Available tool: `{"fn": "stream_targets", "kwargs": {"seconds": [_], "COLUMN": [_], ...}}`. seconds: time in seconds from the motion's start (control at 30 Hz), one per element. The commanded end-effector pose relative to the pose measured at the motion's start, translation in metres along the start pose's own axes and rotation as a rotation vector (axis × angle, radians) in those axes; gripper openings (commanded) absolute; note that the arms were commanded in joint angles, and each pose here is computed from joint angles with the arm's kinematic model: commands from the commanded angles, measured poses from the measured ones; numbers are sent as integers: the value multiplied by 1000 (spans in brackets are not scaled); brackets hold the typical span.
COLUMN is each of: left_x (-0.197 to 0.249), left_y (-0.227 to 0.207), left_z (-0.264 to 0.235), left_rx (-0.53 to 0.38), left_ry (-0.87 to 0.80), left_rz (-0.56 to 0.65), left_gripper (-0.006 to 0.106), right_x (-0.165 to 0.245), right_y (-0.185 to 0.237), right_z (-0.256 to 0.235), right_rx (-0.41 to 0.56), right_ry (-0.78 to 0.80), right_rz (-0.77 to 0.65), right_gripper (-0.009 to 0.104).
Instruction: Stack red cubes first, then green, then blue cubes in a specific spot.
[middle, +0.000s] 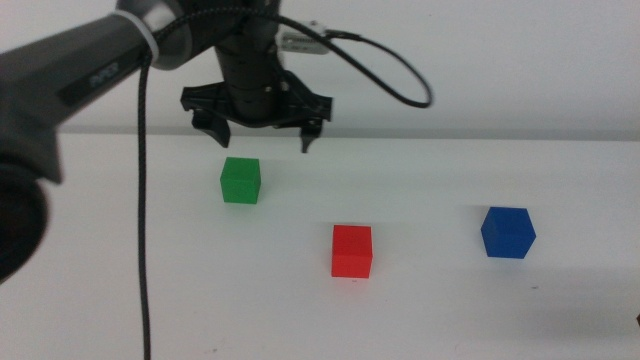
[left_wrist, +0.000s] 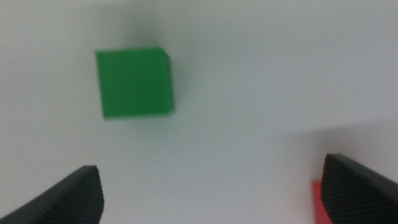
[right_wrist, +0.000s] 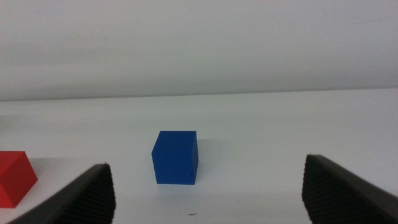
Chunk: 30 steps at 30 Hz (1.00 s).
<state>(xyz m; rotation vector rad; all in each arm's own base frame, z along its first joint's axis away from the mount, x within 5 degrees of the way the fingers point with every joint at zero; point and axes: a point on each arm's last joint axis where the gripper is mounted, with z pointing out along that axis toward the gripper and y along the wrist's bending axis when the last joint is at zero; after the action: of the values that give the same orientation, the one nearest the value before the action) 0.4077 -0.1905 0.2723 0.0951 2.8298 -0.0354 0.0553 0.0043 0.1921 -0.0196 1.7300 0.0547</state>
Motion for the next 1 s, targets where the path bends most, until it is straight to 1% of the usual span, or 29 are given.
{"fn": "stream_targets", "kwargs": {"seconds": [0.0,0.13,0.33,0.5,0.7,0.97], "left_x": [-5,-16,-20,-23,-27,-27], "left_y": [12,23,39,46,45,44], "left_z": [18,44,68,74,79,99], "left_rx": [-17,-4,-49,-54,-42,-40], "left_ry": [99,133,159,150,112,109], "left_rz": [-7,-47,-64,-78,-61,-58], "left_gripper": [94,94,94,94,94,94], "right_x": [12,12,12,12,12,12], "right_y": [-1,-1,-1,-1,-1,-1], "right_z": [1,1,1,1,1,1], "right_rx": [10,10,10,10,10,10], "right_ry": [0,0,0,0,0,0], "right_rz": [-9,-9,-9,-9,-9,-9], "right_gripper": [80,80,80,80,80,80]}}
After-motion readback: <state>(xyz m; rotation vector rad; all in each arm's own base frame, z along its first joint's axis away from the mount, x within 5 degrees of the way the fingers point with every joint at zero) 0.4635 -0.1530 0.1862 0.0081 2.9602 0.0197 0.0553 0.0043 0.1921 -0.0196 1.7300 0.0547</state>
